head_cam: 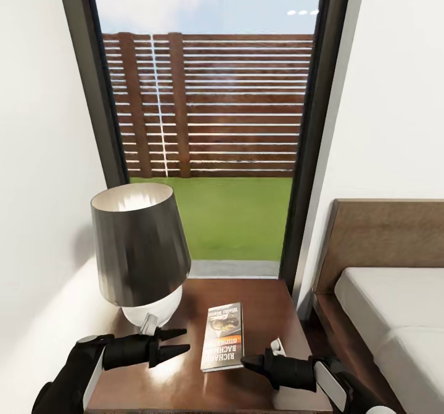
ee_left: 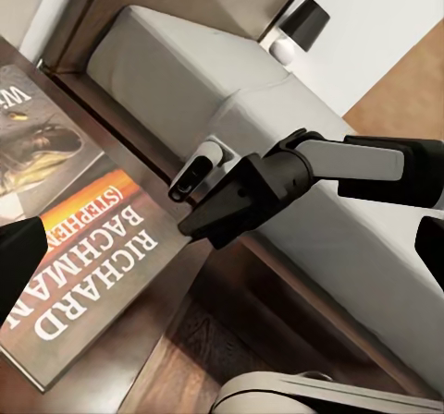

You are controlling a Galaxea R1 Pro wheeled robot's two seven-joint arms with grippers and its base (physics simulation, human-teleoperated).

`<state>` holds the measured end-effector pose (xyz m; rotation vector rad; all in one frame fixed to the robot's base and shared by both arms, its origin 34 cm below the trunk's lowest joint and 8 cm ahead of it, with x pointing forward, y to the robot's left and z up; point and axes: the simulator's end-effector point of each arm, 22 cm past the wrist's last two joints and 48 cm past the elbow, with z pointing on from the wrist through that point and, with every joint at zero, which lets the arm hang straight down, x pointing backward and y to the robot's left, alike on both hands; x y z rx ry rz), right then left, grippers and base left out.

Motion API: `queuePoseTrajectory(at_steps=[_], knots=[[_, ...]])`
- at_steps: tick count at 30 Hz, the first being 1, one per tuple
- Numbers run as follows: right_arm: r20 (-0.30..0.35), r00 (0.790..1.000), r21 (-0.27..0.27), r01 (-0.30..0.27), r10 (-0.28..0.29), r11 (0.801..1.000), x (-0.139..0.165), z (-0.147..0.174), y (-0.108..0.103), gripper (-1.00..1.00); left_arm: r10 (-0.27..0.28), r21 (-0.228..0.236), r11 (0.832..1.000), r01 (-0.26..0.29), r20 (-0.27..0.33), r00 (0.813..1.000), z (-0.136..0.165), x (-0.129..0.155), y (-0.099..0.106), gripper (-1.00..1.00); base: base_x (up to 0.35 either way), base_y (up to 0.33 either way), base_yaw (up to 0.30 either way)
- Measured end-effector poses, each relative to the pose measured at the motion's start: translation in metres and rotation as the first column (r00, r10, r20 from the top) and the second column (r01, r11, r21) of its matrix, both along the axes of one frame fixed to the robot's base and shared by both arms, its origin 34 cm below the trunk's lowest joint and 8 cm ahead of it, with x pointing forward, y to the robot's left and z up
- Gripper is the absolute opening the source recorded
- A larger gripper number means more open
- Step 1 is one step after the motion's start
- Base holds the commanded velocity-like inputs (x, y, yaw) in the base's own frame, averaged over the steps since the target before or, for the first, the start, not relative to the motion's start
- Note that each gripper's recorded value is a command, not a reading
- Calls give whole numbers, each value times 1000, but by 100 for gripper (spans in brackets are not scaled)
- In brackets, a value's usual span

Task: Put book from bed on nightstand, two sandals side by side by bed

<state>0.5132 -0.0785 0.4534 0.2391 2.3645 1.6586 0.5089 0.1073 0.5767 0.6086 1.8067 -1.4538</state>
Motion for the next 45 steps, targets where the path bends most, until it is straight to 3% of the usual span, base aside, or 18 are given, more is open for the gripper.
queuePoseTrajectory(at_steps=[45], knots=[[2, 1000, 3, 0, 0, 1000, -7, -26, 0, -100, 1, -1, 1000, -1, 1, 1000, -27, -7, 0, 100, 0, 0, 0]])
